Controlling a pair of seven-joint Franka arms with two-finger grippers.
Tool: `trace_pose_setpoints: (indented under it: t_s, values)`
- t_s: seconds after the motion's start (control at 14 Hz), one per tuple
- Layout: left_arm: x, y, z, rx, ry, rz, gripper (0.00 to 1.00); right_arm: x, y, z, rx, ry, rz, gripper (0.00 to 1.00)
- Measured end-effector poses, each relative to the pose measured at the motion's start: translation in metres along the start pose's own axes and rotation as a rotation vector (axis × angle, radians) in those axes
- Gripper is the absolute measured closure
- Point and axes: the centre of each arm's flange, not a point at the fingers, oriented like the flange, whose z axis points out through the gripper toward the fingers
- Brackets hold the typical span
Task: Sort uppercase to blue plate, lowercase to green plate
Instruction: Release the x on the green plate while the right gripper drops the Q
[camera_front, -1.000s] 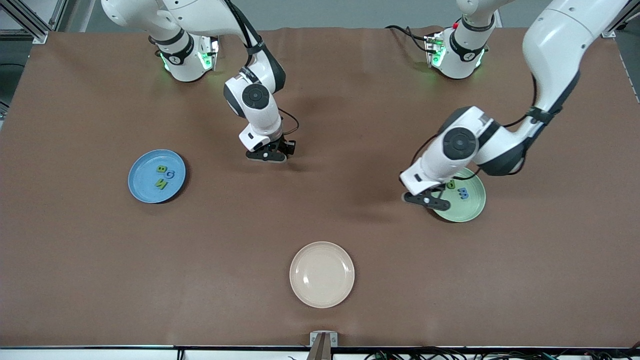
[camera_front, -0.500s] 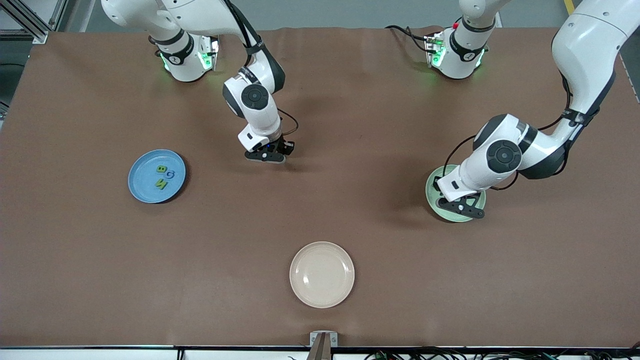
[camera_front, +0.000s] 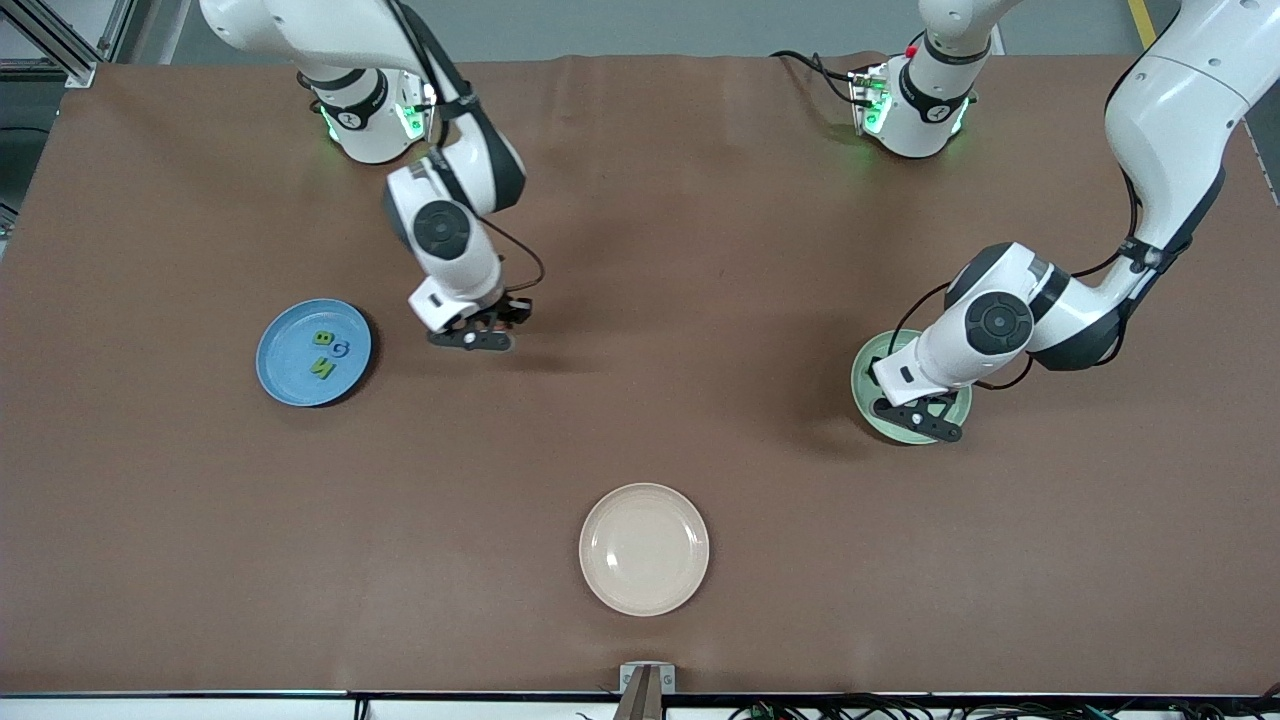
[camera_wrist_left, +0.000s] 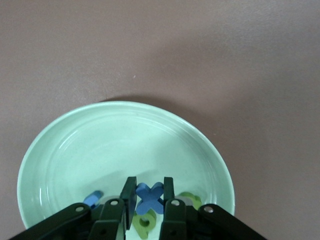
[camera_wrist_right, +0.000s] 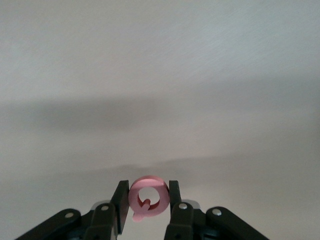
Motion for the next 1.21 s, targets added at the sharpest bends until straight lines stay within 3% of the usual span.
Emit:
trace_pose_setpoints:
  t_s: [0.36, 0.64, 0.93, 1.21]
  values:
    - [0.000, -0.015, 0.019, -0.010, 0.033, -0.006, 0.74, 0.040, 0.109, -0.037, -0.001, -0.036, -0.150, 0.64]
    - [-0.001, -0.017, 0.027, -0.002, 0.034, 0.009, 0.74, 0.063, 0.232, -0.033, 0.032, -0.042, -0.283, 0.64]
    - [0.001, -0.018, 0.025, 0.001, 0.040, 0.007, 0.39, 0.066, 0.324, -0.019, 0.040, 0.004, -0.345, 0.64]
    - [0.004, -0.022, 0.016, 0.015, 0.046, 0.003, 0.01, 0.064, 0.342, 0.009, 0.023, -0.002, -0.364, 0.64]
